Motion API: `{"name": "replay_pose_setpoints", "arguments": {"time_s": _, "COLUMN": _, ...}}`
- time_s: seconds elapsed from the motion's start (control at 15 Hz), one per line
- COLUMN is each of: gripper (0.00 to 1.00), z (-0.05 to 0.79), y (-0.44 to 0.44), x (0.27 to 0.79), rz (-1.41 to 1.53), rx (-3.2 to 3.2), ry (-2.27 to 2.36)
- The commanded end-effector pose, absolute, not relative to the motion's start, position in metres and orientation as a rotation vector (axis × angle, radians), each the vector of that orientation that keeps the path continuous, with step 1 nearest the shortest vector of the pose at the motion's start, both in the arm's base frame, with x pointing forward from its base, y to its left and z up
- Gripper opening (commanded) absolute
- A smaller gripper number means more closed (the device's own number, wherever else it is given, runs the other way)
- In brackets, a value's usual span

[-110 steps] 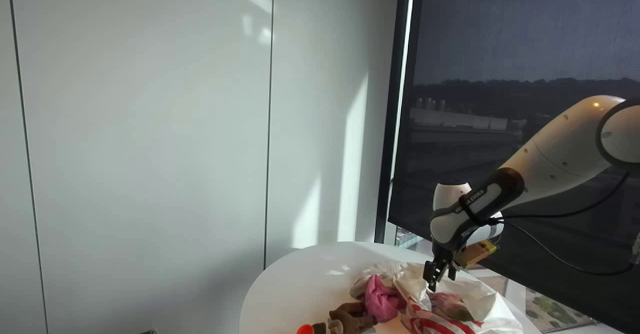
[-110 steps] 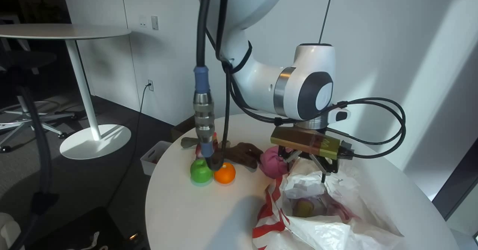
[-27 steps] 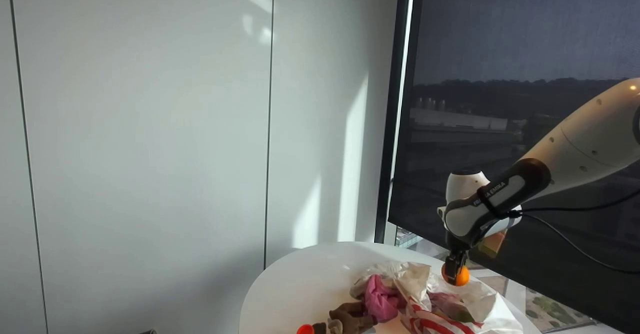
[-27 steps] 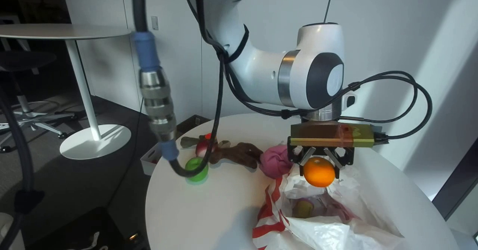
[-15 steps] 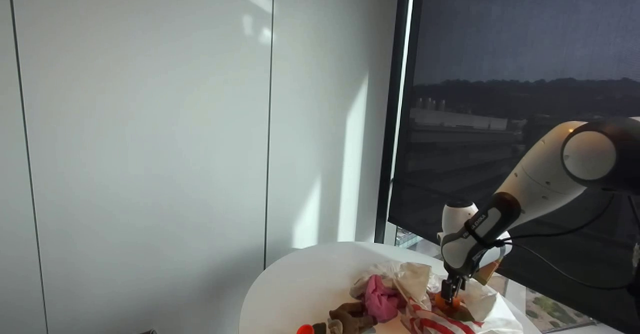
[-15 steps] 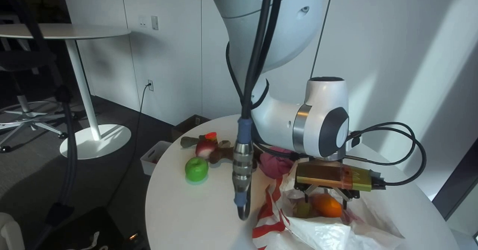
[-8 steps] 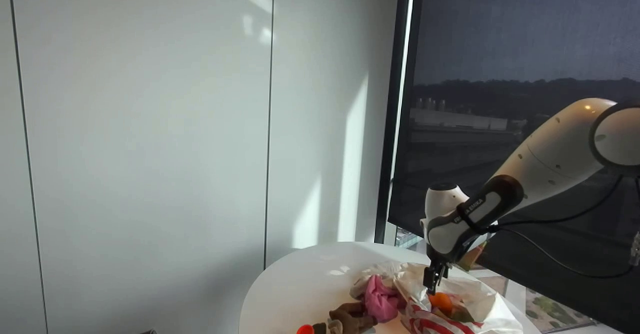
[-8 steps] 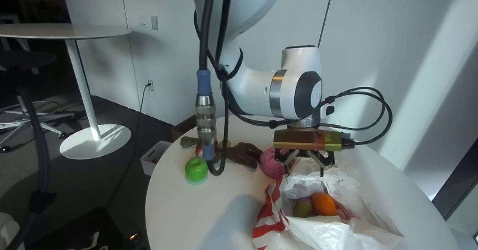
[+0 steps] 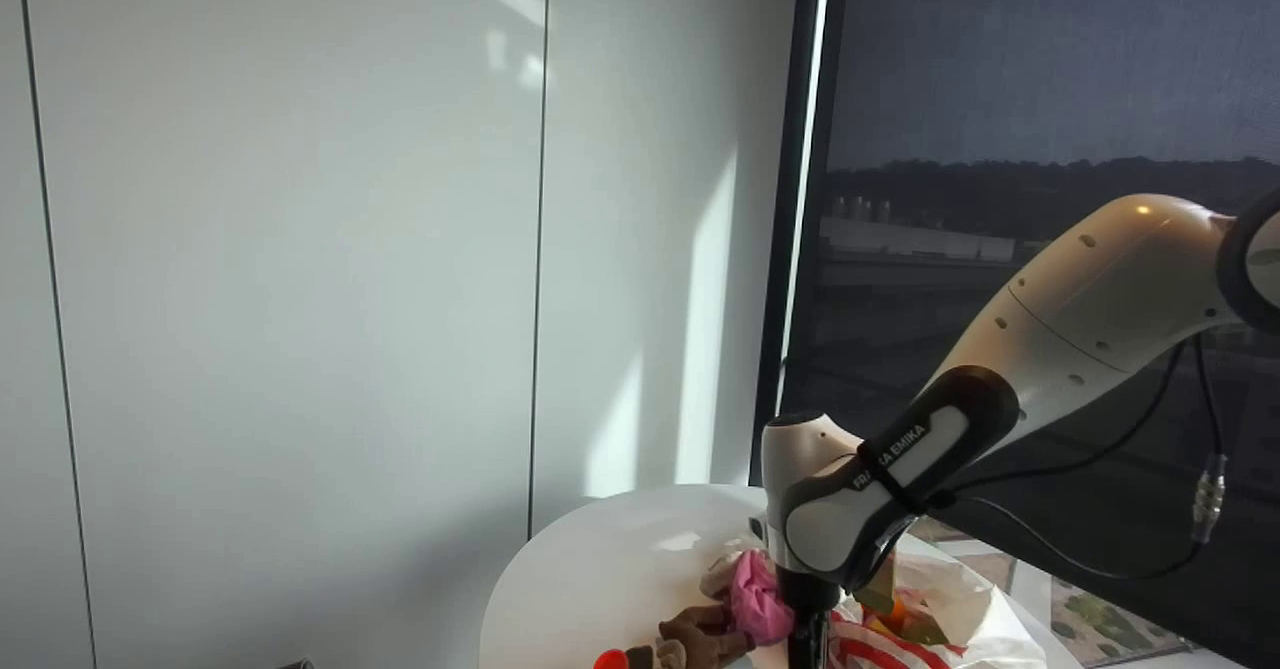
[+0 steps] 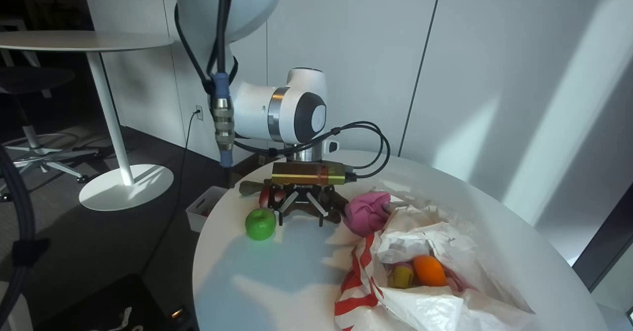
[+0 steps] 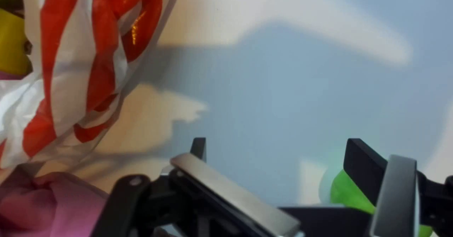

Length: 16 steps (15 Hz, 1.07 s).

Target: Put the items, which are on the table, inside the plastic

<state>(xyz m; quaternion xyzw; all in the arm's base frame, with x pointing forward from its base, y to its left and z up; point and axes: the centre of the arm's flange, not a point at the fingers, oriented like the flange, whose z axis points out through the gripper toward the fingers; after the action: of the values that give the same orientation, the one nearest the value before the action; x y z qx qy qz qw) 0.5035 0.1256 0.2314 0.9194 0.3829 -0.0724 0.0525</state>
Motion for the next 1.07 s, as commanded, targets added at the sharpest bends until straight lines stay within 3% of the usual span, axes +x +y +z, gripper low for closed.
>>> {"name": "replay_pose_setpoints", "arguments": {"time_s": 0.0, "gripper": 1.00, "z": 0.217, "y": 0.173, "x": 0.492, "rz": -0.234, "rx": 2.778, "ry": 1.335}}
{"name": "replay_pose_setpoints", "arguments": {"time_s": 0.4, "gripper": 1.00, "z": 0.193, "y": 0.212, "x": 0.474, "rz": -0.312, "rx": 2.783, "ry": 1.466}}
{"name": "replay_pose_setpoints", "arguments": {"time_s": 1.0, "gripper": 1.00, "z": 0.171, "y": 0.216, "x": 0.475, "rz": -0.109, "rx": 2.568, "ry": 1.782}}
